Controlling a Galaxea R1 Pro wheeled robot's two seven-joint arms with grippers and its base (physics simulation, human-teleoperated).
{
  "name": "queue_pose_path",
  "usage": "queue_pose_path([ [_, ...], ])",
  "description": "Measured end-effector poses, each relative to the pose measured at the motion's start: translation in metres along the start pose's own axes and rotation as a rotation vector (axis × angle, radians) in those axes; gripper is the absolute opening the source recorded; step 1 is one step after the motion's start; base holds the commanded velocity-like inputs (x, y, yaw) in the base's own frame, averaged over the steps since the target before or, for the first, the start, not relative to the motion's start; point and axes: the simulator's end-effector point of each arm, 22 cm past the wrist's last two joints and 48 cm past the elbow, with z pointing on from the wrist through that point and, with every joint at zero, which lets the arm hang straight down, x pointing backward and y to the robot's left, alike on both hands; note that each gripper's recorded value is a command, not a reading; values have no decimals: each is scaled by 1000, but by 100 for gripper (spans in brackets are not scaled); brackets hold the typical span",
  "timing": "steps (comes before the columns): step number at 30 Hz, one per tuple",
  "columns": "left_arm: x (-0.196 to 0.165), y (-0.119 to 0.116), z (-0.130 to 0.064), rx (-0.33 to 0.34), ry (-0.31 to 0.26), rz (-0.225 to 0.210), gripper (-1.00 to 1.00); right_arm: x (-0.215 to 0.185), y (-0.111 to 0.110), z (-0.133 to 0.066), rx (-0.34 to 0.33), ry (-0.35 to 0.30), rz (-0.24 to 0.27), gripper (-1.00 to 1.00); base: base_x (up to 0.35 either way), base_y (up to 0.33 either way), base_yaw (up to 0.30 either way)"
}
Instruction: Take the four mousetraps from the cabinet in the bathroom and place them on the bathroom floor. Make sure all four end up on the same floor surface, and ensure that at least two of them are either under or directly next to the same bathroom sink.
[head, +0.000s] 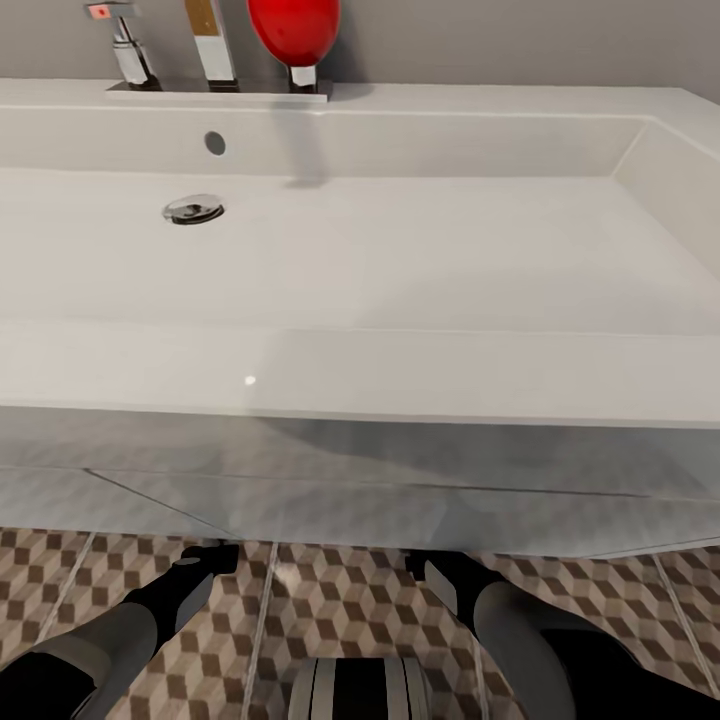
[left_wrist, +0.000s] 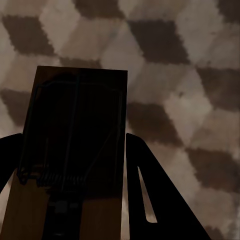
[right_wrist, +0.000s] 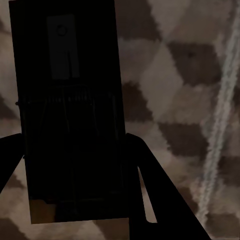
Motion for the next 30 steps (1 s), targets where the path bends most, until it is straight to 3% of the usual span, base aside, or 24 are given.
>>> queue_pose_path([
  [30,14,-1,7,0,25,3,-100,2,1,8,0,1,2,-100,0,0,0],
])
